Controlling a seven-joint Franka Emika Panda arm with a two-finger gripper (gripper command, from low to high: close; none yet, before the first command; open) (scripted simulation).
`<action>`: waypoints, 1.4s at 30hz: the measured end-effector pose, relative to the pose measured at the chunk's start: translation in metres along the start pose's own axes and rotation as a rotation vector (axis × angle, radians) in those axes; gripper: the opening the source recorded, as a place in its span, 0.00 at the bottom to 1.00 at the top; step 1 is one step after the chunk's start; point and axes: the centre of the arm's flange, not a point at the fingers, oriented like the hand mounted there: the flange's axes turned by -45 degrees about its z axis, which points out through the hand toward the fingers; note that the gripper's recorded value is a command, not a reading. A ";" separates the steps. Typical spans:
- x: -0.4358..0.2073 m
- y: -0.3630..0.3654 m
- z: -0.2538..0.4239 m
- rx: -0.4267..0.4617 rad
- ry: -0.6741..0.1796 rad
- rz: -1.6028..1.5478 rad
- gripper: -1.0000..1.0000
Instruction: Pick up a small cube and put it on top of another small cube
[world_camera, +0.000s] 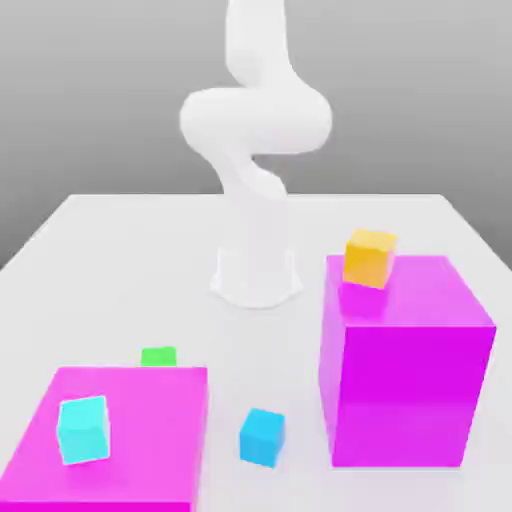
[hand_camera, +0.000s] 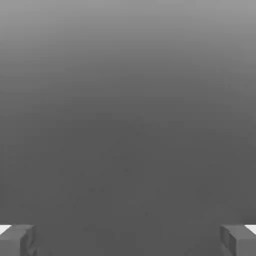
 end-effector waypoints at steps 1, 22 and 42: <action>-0.009 0.010 0.025 -0.008 -0.036 -0.008 0.50; -0.388 0.118 0.305 0.083 -0.711 -0.145 0.50; -0.419 0.118 0.333 0.074 -0.718 -0.139 0.00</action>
